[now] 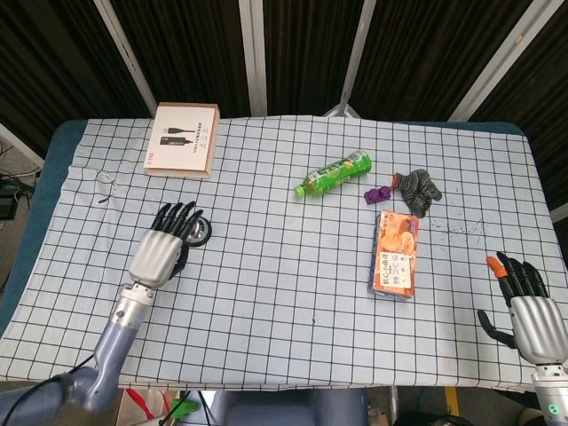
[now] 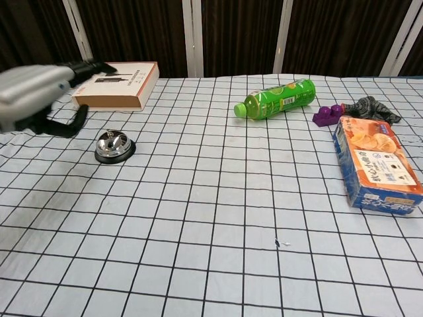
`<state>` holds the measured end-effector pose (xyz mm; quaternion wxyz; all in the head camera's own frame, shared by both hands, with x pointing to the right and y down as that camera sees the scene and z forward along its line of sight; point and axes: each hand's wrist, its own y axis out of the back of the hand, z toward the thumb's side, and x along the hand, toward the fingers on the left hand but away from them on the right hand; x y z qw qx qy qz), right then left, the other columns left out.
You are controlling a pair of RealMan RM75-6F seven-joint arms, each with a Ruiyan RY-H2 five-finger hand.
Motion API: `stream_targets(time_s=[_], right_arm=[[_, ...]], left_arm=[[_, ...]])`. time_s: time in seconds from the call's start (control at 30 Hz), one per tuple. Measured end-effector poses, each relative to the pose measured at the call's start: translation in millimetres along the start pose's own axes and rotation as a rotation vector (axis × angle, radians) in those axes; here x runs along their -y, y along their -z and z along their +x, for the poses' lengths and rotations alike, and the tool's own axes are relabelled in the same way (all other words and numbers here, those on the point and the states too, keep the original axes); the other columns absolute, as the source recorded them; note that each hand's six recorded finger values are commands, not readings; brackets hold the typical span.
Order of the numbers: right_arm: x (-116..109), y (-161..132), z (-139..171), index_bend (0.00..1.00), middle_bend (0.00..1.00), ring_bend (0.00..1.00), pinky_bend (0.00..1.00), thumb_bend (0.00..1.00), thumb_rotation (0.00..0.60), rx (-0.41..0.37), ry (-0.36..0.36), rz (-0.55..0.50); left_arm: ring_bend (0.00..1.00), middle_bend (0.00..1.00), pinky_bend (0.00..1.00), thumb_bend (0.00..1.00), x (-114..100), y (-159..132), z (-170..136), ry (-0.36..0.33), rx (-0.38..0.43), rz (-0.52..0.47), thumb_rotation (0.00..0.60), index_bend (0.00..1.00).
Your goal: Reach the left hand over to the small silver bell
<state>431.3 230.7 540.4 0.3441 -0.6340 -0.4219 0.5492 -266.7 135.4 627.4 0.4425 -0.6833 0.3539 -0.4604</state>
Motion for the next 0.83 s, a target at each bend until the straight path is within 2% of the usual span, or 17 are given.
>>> stream_targets(time_s=[0.17, 0.27, 0.4, 0.67, 0.83], right_arm=[[1, -2, 0, 0.08, 0.0, 0.0, 0.0, 0.39, 0.6, -0.004, -0.004, 0.005], [2, -4, 0, 0.08, 0.0, 0.0, 0.0, 0.39, 0.6, -0.006, -0.007, 0.008], [3, -5, 0, 0.08, 0.0, 0.0, 0.0, 0.39, 0.6, -0.006, -0.009, 0.012], [4, -7, 1, 0.08, 0.0, 0.0, 0.0, 0.39, 0.6, -0.01, -0.007, 0.02], [3, -8, 0, 0.08, 0.0, 0.0, 0.0, 0.39, 0.6, -0.008, -0.001, 0.022]], left_arm=[[0.0, 0.0, 0.0, 0.91, -62, 39, -60, -0.051, -0.122, 0.048, 0.6, 0.0], [0.0, 0.0, 0.0, 0.91, -84, 70, -103, -0.056, -0.219, 0.098, 0.6, 0.0], [0.0, 0.0, 0.0, 0.91, -90, 91, -138, -0.048, -0.279, 0.076, 0.6, 0.0], [0.0, 0.0, 0.0, 0.91, -87, 130, -191, -0.024, -0.356, -0.008, 0.6, 0.0], [0.0, 0.0, 0.0, 0.91, -91, 138, -207, -0.045, -0.356, -0.016, 0.6, 0.0]])
